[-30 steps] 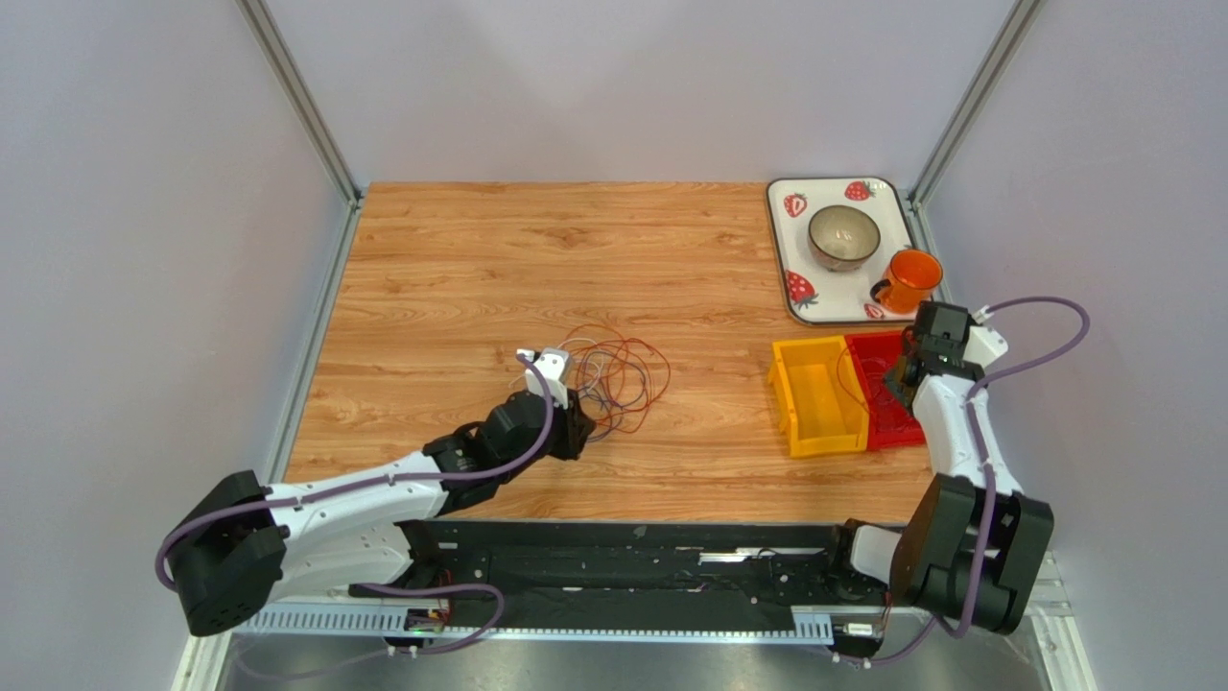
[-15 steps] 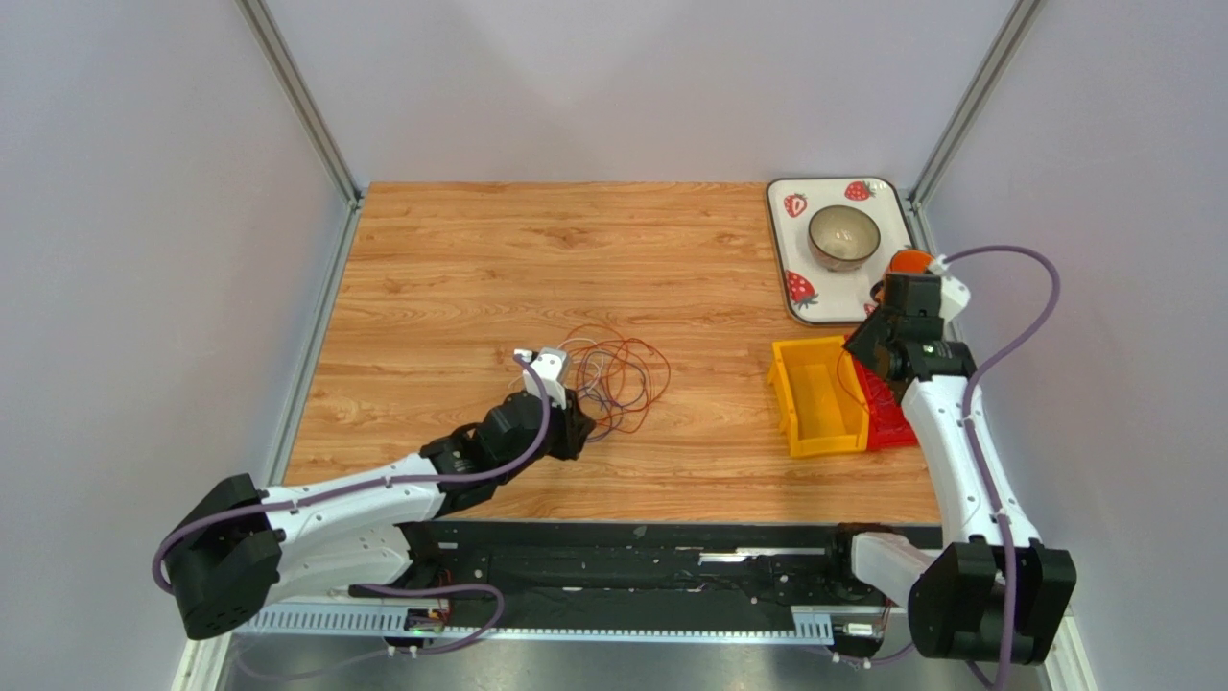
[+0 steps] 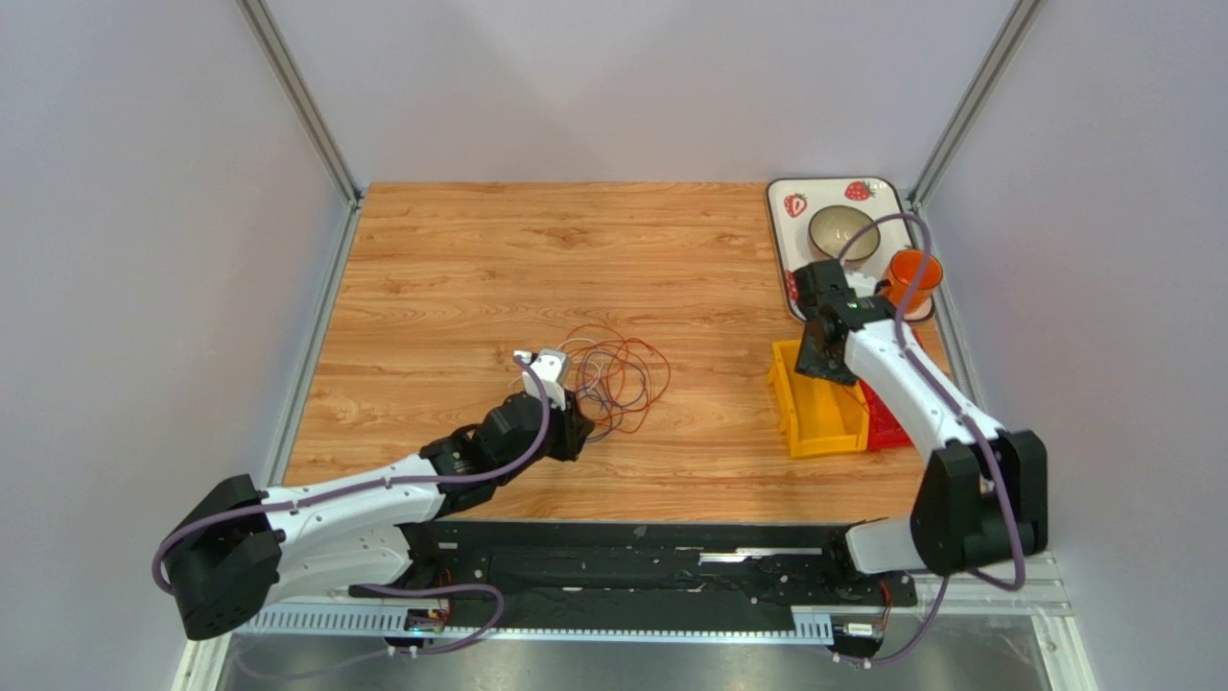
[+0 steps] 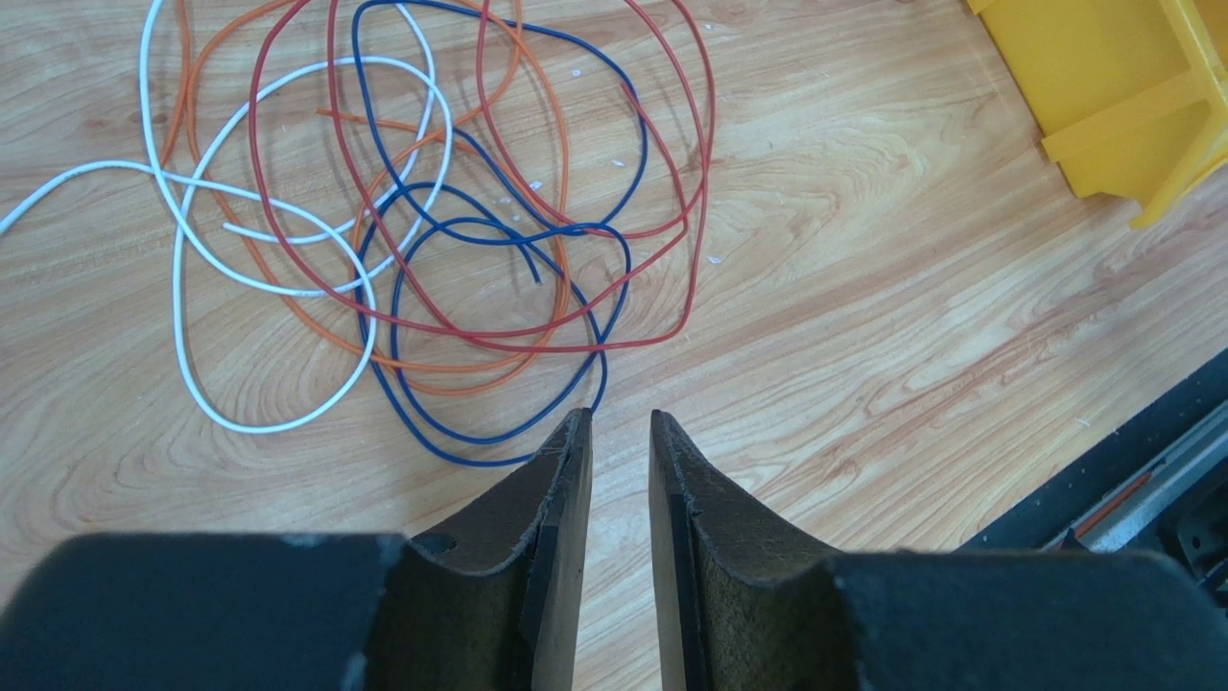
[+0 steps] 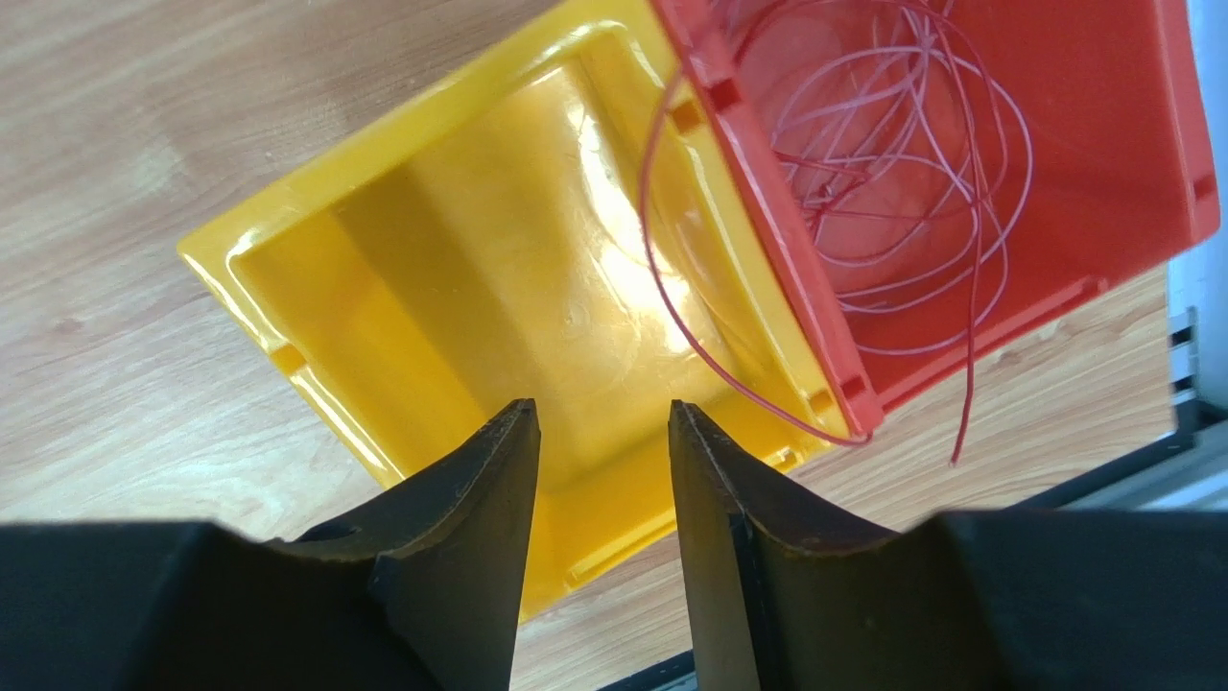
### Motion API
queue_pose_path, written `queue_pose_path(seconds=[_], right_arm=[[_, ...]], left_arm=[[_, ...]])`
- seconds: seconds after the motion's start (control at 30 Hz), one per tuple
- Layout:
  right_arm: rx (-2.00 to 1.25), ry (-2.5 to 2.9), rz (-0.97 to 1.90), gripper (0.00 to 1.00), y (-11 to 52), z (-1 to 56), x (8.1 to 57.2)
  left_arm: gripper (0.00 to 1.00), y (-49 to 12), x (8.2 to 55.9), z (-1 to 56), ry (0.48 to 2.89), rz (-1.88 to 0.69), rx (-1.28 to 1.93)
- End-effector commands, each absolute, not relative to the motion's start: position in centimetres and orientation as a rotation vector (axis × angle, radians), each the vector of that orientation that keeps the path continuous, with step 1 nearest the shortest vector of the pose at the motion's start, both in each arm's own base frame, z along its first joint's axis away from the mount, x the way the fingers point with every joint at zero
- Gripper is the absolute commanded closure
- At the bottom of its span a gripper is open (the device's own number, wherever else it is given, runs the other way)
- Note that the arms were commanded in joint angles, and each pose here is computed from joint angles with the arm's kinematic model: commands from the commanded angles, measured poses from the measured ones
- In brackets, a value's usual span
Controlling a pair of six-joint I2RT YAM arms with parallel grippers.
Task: Untangle the cables
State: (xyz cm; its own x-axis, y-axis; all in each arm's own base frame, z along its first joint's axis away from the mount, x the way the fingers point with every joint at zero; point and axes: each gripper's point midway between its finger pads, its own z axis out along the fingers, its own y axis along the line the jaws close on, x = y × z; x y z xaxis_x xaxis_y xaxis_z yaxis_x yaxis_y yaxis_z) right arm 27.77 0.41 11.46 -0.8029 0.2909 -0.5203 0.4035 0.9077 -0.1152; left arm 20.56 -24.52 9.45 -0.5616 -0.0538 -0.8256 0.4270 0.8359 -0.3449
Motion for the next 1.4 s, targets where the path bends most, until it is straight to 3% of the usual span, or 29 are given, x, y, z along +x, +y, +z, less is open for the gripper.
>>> queue_pose_path(seconds=[0.0,0.87,1.37], right_arm=[[0.387,2.588,-0.523,0.57,-0.5,11.8,28.5],[0.292,2.602,-0.872,0.61,-2.4,10.5,31.6],[0.286,2.634,-0.91,0.66,-2.5,9.2,31.3]], left_arm=[[0.7,-24.8,20.9,10.7,2.036,-0.693,0.233],[0.7,-24.6,20.8,10.8,2.031,-0.696,0.231],[0.7,-24.5,20.8,10.9,2.026,-0.7,0.226]])
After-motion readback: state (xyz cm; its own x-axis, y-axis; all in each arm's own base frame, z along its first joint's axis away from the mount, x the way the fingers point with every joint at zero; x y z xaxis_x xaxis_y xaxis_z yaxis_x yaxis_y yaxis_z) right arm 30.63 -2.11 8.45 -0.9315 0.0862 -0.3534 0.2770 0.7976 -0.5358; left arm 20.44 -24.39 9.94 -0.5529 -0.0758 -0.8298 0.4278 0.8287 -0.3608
